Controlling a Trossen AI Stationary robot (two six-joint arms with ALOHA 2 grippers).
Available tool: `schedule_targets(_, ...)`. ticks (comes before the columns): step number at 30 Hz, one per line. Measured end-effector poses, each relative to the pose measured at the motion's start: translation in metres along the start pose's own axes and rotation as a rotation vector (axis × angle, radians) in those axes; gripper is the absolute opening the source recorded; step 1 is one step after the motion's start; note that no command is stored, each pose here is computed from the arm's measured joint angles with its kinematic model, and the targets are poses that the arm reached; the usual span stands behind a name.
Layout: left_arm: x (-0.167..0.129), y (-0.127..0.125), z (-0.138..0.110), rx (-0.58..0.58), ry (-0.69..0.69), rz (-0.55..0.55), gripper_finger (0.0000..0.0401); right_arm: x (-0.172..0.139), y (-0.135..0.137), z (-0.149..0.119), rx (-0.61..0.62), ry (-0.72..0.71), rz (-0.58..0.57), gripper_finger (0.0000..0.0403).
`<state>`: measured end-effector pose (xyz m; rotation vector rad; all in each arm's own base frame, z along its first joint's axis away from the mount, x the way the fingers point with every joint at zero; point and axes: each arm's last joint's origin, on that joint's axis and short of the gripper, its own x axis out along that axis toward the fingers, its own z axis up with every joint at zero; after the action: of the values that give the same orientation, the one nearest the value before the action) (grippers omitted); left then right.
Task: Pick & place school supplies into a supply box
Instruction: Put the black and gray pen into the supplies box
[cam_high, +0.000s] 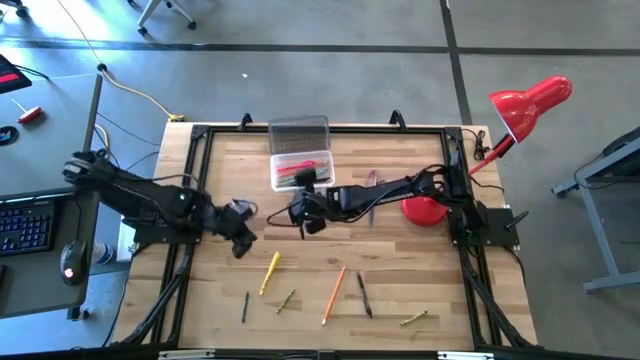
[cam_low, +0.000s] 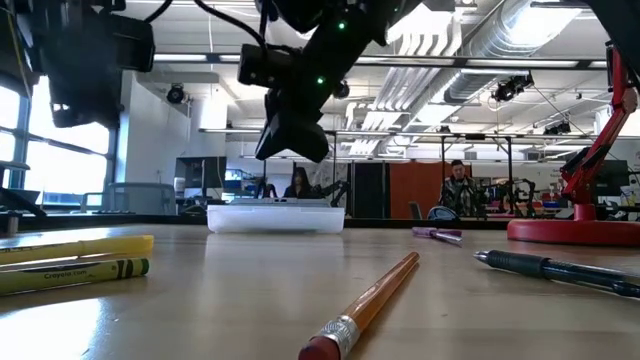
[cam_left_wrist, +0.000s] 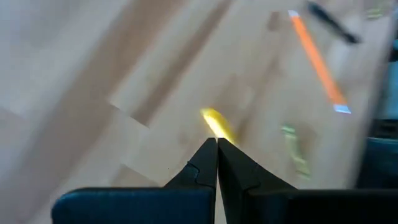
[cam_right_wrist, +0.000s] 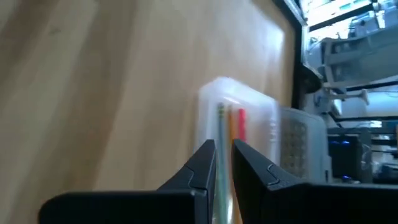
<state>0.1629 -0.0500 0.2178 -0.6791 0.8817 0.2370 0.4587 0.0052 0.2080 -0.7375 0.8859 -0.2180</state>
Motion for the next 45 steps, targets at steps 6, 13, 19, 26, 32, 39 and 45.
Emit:
schedule_targets(6, 0.024, -0.006, -0.010, 0.012, -0.091, 0.199, 0.0040, -0.037, 0.003, 0.000, 0.072, 0.086, 0.024, 0.0026)
schedule_targets(13, 0.050, -0.010, -0.013, -0.032, -0.049, 0.223, 0.0040, -0.087, -0.022, -0.044, 0.327, 0.293, 0.057, 0.0014)
schedule_targets(19, 0.058, -0.015, -0.012, -0.013, -0.057, 0.195, 0.0040, -0.103, -0.018, -0.112, 0.642, 0.379, -0.005, 0.0004)
schedule_targets(26, 0.058, -0.016, -0.011, 0.005, -0.069, 0.189, 0.0040, -0.107, 0.020, -0.139, 0.881, 0.248, 0.192, 0.0000)
schedule_targets(32, 0.058, -0.015, -0.010, 0.014, -0.105, 0.207, 0.0040, -0.131, 0.065, -0.110, 0.649, 0.025, 0.385, 0.0000)
schedule_targets(39, 0.058, -0.015, -0.009, 0.019, -0.135, 0.221, 0.0040, -0.165, 0.103, -0.093, 0.526, -0.079, 0.465, 0.0017)
schedule_targets(45, 0.058, -0.015, -0.009, 0.011, -0.145, 0.223, 0.0040, -0.175, 0.115, -0.085, 0.758, -0.078, 0.576, 0.0046)
